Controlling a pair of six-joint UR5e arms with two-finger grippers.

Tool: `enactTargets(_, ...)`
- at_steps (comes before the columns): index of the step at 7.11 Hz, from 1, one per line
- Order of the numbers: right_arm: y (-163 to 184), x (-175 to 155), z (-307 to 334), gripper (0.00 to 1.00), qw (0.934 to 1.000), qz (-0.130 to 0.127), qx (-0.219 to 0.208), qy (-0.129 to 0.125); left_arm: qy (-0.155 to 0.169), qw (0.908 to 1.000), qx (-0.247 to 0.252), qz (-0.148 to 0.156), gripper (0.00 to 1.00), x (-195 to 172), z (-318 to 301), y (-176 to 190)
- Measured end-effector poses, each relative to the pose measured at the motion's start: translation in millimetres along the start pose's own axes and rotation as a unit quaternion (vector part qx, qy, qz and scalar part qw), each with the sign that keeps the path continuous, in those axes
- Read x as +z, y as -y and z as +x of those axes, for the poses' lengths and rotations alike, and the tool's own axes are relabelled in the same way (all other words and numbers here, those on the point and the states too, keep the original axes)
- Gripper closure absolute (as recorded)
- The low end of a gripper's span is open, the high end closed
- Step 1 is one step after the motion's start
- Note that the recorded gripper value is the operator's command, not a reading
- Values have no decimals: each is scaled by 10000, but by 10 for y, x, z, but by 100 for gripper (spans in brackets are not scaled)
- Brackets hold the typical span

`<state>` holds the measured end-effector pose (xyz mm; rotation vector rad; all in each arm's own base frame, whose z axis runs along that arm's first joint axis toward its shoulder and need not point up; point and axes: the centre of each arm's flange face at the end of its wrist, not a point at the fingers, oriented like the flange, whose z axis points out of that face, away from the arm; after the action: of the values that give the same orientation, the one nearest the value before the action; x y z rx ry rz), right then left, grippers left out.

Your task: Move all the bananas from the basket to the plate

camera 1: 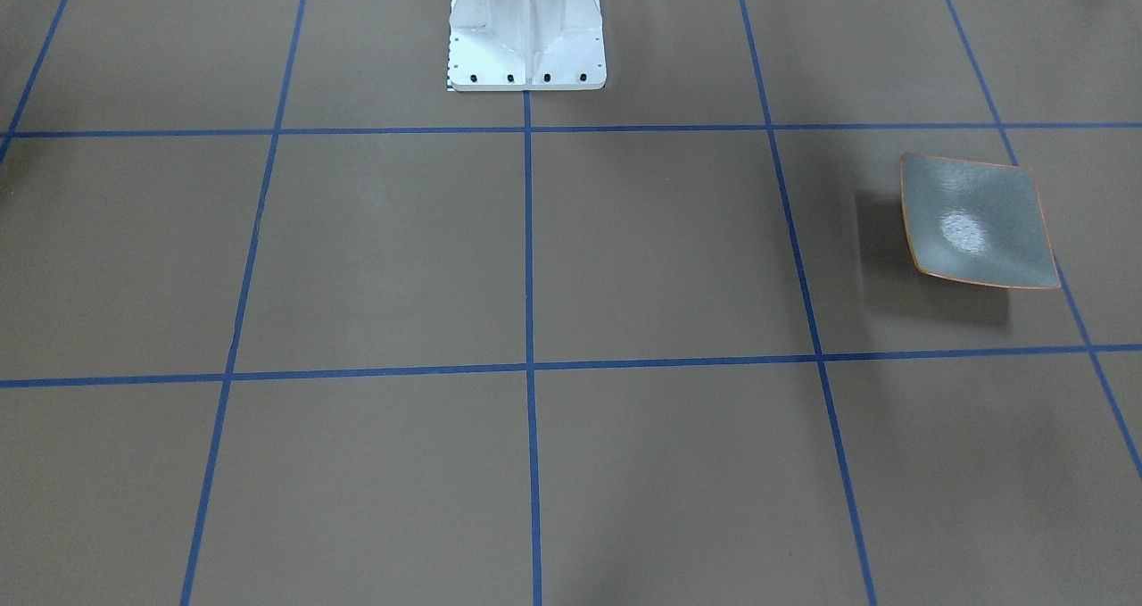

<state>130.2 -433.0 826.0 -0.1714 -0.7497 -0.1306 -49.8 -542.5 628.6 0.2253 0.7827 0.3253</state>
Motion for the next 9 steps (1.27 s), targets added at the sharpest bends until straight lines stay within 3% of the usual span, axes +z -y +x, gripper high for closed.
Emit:
enactTargets(4, 77, -729, -185, 100, 9974, 678, -174, -174, 17, 10000, -69, 59, 0, -63, 35, 115)
enactTargets(6, 294, -1187, -652, 100, 9945, 978, -353, 110, 19, 9994, -294, 190, 0, -172, 245, 464)
enactTargets(7, 516, -1401, -1046, 100, 9938, 985, -470, 208, -7, 9987, -437, 246, 0, -206, 442, 726)
enactTargets(9, 995, -1797, -2130, 100, 9943, 971, -284, 346, -158, 9963, -811, 239, 0, -73, 1048, 1212)
